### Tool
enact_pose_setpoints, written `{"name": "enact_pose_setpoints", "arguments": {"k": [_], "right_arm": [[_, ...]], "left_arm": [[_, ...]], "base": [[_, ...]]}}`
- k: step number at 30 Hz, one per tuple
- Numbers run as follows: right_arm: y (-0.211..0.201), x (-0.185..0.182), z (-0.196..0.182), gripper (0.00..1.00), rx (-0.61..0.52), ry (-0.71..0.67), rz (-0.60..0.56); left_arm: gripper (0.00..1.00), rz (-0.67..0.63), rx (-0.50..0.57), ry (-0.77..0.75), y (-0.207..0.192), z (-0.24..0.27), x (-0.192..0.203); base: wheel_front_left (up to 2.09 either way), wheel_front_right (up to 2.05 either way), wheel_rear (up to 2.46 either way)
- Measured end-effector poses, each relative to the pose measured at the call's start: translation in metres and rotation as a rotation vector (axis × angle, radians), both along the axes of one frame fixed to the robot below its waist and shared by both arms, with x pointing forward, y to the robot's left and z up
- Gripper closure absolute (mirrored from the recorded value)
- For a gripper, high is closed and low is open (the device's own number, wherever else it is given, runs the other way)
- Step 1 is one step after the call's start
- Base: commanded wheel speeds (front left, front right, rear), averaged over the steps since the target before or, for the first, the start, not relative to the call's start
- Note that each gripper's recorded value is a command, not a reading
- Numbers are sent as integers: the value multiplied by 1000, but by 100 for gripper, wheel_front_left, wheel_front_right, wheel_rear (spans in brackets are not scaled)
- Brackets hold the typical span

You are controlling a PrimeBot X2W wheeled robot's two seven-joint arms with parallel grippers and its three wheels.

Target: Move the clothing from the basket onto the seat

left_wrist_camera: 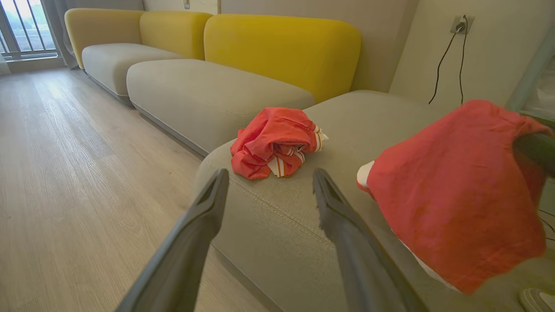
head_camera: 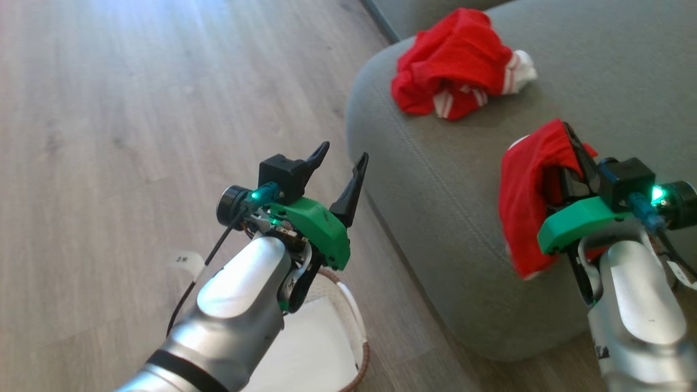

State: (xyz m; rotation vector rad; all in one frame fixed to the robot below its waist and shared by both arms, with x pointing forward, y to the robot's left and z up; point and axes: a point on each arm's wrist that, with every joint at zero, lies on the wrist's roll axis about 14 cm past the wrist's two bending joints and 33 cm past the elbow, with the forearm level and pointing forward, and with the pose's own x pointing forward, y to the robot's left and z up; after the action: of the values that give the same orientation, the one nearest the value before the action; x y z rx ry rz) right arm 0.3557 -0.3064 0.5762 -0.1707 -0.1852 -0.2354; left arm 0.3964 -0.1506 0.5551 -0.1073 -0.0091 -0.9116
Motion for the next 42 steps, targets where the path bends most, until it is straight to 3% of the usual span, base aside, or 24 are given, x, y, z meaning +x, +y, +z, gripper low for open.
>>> {"name": "enact_pose_setpoints", "arguments": {"k": [7,13,21,30,34,42], "right_arm": [[-27,-19,-5,100,-24,35,-76],[-23,-10,-10,100,-24,70,-59],[-17,52,47,100,-53,-2,26],[-27,141,142,100,-170,-118,60],[-51,173,154,100,-126,-132,6],[-80,224,138,100,-155,-90,-73]], "left_arm": [[0,-93,-5,29,-28,-12,-13],[0,-151,-22,46,-42,-17,-21],[0,-127,-40,67,-36,-25,-12],[0,-60,-56,43,-12,-32,21],[0,-16,-46,32,6,-40,39],[0,53,-42,35,35,-55,63]], "base": [[0,0,0],[0,0,0],[0,0,0],[0,0,0],[0,0,0],[0,0,0]]}}
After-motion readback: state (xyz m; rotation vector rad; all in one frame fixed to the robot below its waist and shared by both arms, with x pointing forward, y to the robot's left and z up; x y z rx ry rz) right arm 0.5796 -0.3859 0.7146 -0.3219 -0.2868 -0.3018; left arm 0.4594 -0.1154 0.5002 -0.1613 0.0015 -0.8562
